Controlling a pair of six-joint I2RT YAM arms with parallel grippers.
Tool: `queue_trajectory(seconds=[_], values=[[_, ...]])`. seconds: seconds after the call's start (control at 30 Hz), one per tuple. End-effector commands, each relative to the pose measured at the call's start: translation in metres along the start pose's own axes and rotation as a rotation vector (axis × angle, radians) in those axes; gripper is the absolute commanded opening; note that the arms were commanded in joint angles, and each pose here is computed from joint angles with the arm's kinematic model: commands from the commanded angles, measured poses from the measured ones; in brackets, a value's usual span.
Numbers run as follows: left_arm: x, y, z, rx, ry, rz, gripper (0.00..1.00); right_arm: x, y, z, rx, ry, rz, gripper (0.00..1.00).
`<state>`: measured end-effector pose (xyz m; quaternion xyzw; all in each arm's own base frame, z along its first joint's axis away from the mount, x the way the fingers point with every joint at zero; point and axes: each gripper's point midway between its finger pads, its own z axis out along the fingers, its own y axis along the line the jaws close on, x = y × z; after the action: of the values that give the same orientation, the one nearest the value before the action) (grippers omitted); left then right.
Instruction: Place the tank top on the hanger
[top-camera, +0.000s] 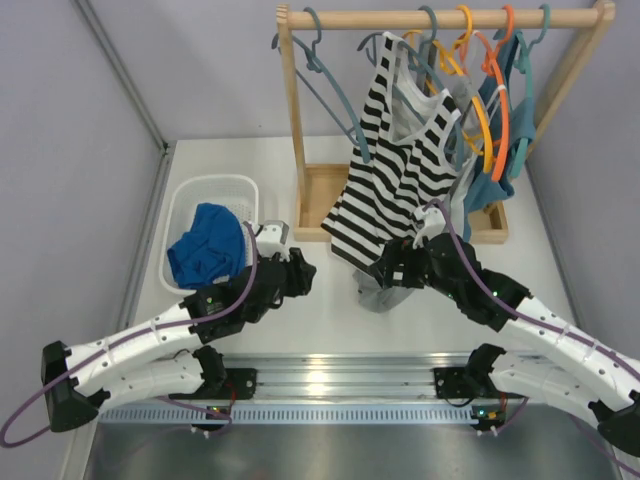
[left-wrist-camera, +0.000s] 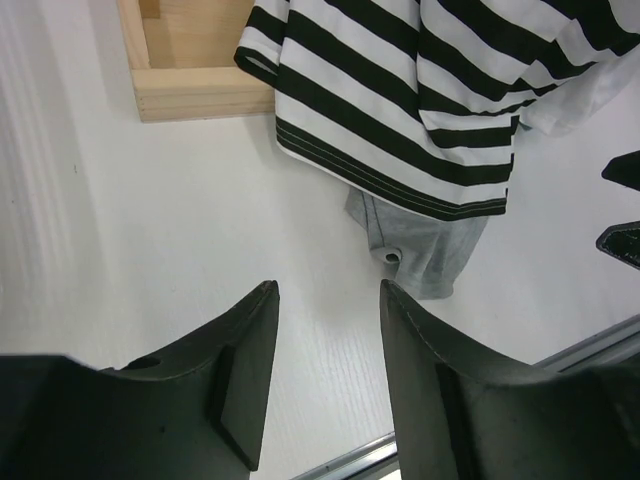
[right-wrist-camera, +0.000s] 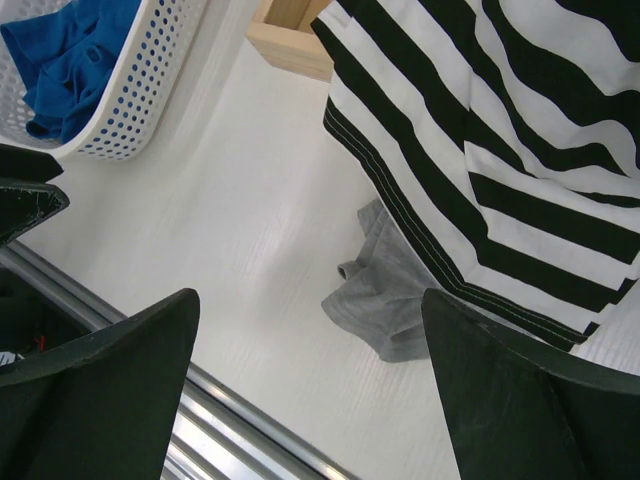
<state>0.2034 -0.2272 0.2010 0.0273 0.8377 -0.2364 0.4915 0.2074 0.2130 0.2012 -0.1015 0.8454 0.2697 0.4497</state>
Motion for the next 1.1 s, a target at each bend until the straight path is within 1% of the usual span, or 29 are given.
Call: queue_trajectory(seconds=[0.0,0.2,0.3,0.37,0.4,0.43,0.47,0.5,0.53,0.57,0.6,0.67,0.7,0.73,0.77,0.83,0.87,0.9,0.97,1.03,1.07], values=[[-0.027,-0.010,-0.008,0.023,-0.071,-0.039,0.50,-0.016,0.008,-0.003,-0.024,-0.063,0.003,0.93],[-0.044,-0.014,-0.011,0.010,-0.103,-0.057,0.51,-0.011,0.010,-0.001,-0.037,-0.035,0.001,0.94],[-0.056,-0.010,-0.010,-0.046,-0.134,-0.064,0.53,-0.010,0.013,0.000,-0.050,-0.020,-0.007,0.96],[-0.074,-0.002,-0.012,-0.123,-0.185,-0.079,0.56,-0.007,0.012,0.003,-0.040,0.005,-0.022,0.96],[-0.071,0.010,-0.010,-0.199,-0.174,-0.051,0.56,-0.006,0.012,0.003,-0.037,0.013,-0.027,0.96],[-0.084,0.018,-0.009,-0.276,-0.207,-0.073,0.58,-0.007,0.014,0.004,-0.041,0.023,-0.034,0.96],[-0.087,0.025,-0.009,-0.324,-0.207,-0.075,0.58,-0.006,0.014,0.005,-0.039,0.027,-0.037,0.96],[-0.088,0.050,-0.007,-0.421,-0.184,-0.070,0.59,-0.007,0.014,0.005,-0.041,0.030,-0.040,0.96],[-0.093,0.062,-0.004,-0.467,-0.179,-0.090,0.59,-0.007,0.016,0.004,-0.047,0.033,-0.038,0.96],[-0.095,0.066,0.002,-0.468,-0.139,-0.118,0.59,-0.007,0.016,0.005,-0.047,0.038,-0.040,0.96],[-0.102,0.101,0.008,-0.565,-0.131,-0.160,0.58,-0.006,0.017,0.006,-0.049,0.044,-0.041,0.96],[-0.105,0.129,0.015,-0.628,-0.113,-0.188,0.58,-0.003,0.018,0.007,-0.057,0.062,-0.045,0.96],[-0.110,0.156,0.013,-0.699,-0.121,-0.229,0.58,-0.001,0.018,0.008,-0.058,0.070,-0.046,0.96],[-0.109,0.169,0.015,-0.727,-0.113,-0.246,0.58,0.000,0.019,0.008,-0.063,0.077,-0.046,0.96],[-0.103,0.198,0.017,-0.800,-0.090,-0.279,0.58,0.002,0.020,0.009,-0.064,0.085,-0.046,0.96],[-0.089,0.219,0.024,-0.835,-0.041,-0.323,0.57,0.004,0.022,0.010,-0.078,0.092,-0.046,0.95],[-0.073,0.234,0.029,-0.882,0.007,-0.333,0.57,0.004,0.022,0.010,-0.077,0.093,-0.046,0.95],[-0.069,0.249,0.029,-0.920,0.010,-0.360,0.57,0.004,0.022,0.009,-0.082,0.090,-0.046,0.95],[-0.050,0.266,0.044,-0.941,0.051,-0.367,0.57,0.005,0.023,0.009,-0.090,0.091,-0.045,0.95],[-0.036,0.281,0.049,-0.975,0.086,-0.397,0.56,0.006,0.024,0.009,-0.097,0.091,-0.045,0.96],[-0.024,0.292,0.054,-1.006,0.125,-0.411,0.56,0.006,0.025,0.009,-0.100,0.089,-0.045,0.95]])
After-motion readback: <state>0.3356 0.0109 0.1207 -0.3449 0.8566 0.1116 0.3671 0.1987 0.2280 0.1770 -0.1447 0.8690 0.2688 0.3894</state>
